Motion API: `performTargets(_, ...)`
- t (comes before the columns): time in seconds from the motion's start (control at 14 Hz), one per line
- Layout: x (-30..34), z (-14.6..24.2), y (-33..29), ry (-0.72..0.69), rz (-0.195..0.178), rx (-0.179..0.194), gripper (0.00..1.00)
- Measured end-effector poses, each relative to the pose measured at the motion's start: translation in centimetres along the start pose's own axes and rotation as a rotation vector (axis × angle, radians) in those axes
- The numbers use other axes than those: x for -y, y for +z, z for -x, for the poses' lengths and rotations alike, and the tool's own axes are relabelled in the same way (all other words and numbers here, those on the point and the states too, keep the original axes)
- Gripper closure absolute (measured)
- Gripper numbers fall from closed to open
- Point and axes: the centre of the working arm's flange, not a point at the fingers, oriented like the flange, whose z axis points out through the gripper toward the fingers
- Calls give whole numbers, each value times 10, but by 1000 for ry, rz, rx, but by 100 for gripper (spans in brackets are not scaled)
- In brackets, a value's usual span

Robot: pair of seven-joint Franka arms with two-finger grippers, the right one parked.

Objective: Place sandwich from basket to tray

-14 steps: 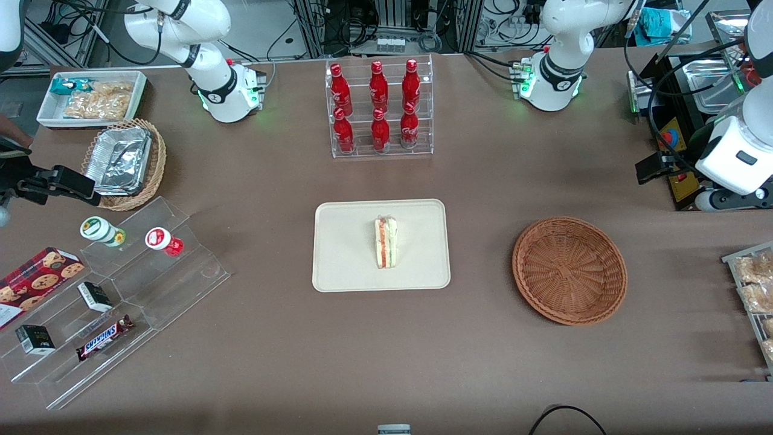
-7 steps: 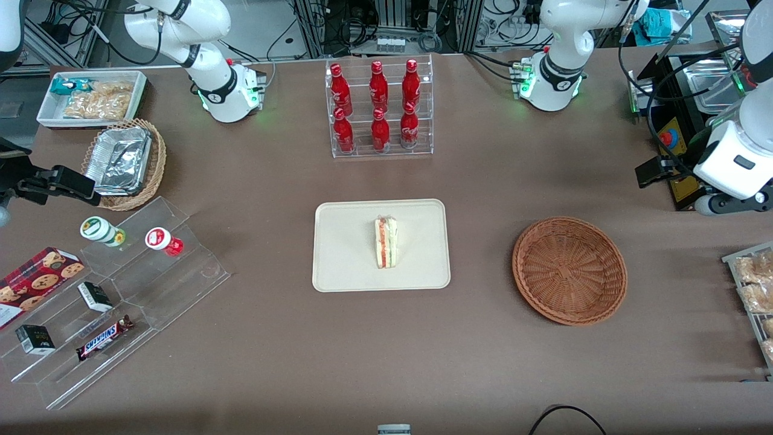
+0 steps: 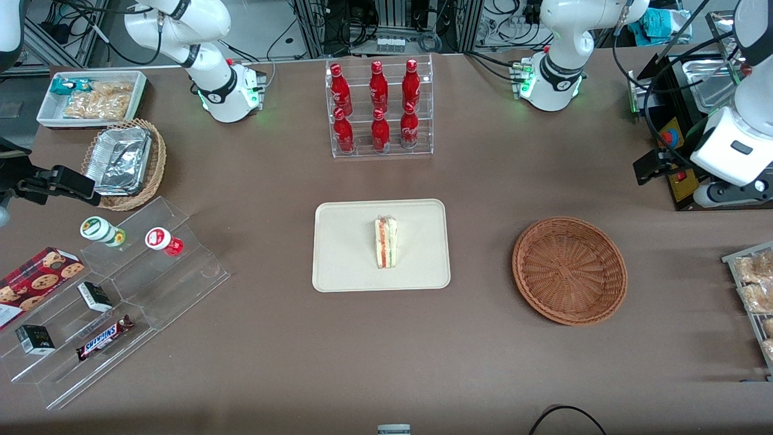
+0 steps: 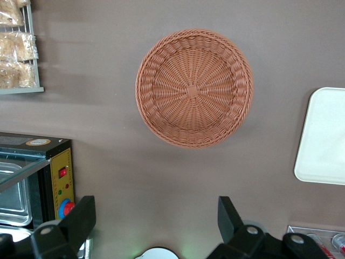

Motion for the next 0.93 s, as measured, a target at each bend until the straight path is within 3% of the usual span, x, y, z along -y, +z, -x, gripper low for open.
performTargets(0.93, 12, -1, 2, -16, -6, 6, 0)
